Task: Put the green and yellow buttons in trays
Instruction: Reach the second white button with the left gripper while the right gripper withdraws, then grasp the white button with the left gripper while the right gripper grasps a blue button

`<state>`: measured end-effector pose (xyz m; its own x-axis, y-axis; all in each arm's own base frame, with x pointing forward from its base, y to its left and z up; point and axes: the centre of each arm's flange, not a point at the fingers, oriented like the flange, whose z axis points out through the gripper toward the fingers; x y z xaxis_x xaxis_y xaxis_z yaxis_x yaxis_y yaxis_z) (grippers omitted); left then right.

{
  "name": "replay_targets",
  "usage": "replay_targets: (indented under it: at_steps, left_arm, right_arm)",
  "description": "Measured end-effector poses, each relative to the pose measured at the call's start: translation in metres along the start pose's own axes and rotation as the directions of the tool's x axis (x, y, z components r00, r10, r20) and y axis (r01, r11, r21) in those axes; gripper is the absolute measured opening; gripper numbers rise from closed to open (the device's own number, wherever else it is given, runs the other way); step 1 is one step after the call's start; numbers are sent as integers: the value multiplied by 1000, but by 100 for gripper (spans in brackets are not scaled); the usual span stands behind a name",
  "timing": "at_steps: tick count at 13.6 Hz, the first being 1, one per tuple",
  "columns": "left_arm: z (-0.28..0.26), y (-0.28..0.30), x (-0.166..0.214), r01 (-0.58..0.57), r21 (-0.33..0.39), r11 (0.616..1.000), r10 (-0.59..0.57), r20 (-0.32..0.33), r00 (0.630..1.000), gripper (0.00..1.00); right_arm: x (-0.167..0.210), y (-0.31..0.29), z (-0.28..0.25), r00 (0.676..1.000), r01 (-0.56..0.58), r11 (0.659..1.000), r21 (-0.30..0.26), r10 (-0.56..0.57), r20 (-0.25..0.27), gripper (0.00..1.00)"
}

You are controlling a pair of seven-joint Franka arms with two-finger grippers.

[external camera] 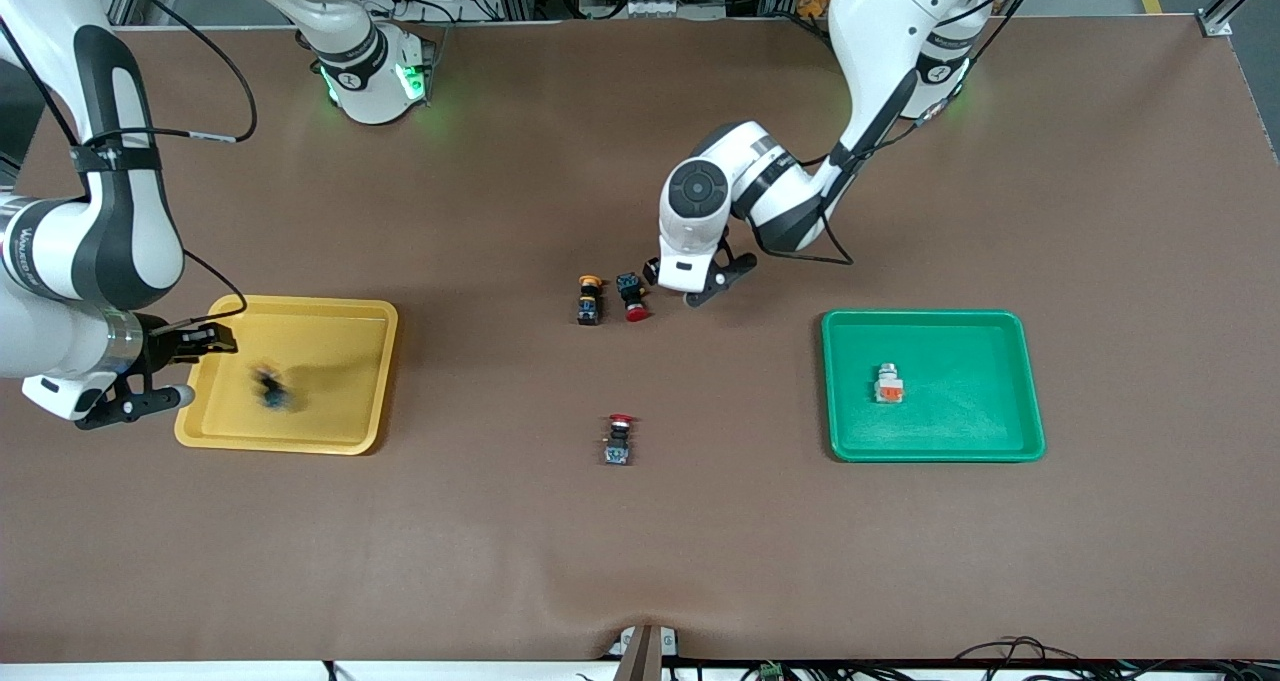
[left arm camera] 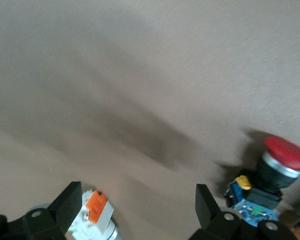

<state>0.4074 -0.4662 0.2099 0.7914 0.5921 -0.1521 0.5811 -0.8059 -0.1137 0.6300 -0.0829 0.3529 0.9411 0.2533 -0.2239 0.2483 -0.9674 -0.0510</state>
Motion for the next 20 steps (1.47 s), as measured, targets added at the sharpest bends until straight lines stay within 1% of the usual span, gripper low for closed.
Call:
replay_targets:
  at_steps: [3,4,6,7,10,12,13,14,15,16,17,18,20]
  left_arm:
    - [7,-18,-26,38,35,999,-37,-18,999,100]
    - [11,-23,-34,45,46,998,-44,-23,999,100]
    - [18,-34,-45,49,65,997,-47,-32,998,100]
    - [23,-38,-49,47,62,997,-45,-34,998,100]
    - [37,-47,-54,46,41,998,-44,-31,999,100]
    - [40,-49,-55,47,33,998,-46,-30,998,96]
    - [41,-49,-56,45,32,998,-44,-30,999,85]
    - [41,-49,-57,43,31,999,-42,-30,999,73]
    - [41,-49,-58,42,31,999,-41,-31,999,63]
    - [41,-49,-58,42,31,999,-41,-31,999,50]
    - [41,-49,-58,43,30,999,-42,-31,999,41]
    - [40,-49,-57,45,29,999,-44,-31,999,33]
    - [33,-47,-50,52,15,999,-52,-34,998,34]
  right_arm:
    - [8,-21,-1,1000,-29,1000,3,29,-3,100]
    - [16,-43,-1,999,-49,999,11,49,-5,100]
    - [34,-105,3,994,-109,992,65,109,-5,100]
    - [42,-137,9,990,-142,985,95,142,8,100]
    - [60,-208,46,978,-204,965,165,194,74,100]
    - [67,-242,74,969,-237,948,214,215,125,100]
    - [70,-260,84,961,-264,937,229,236,143,100]
    - [72,-276,93,955,-287,928,236,256,152,100]
    - [73,-293,103,949,-302,924,234,269,163,100]
    - [74,-309,111,947,-310,922,230,278,163,100]
    - [75,-322,115,944,-321,921,223,292,152,100]
    - [76,-334,118,940,-335,917,219,311,138,100]
    - [75,-364,124,926,-376,902,211,363,100,100]
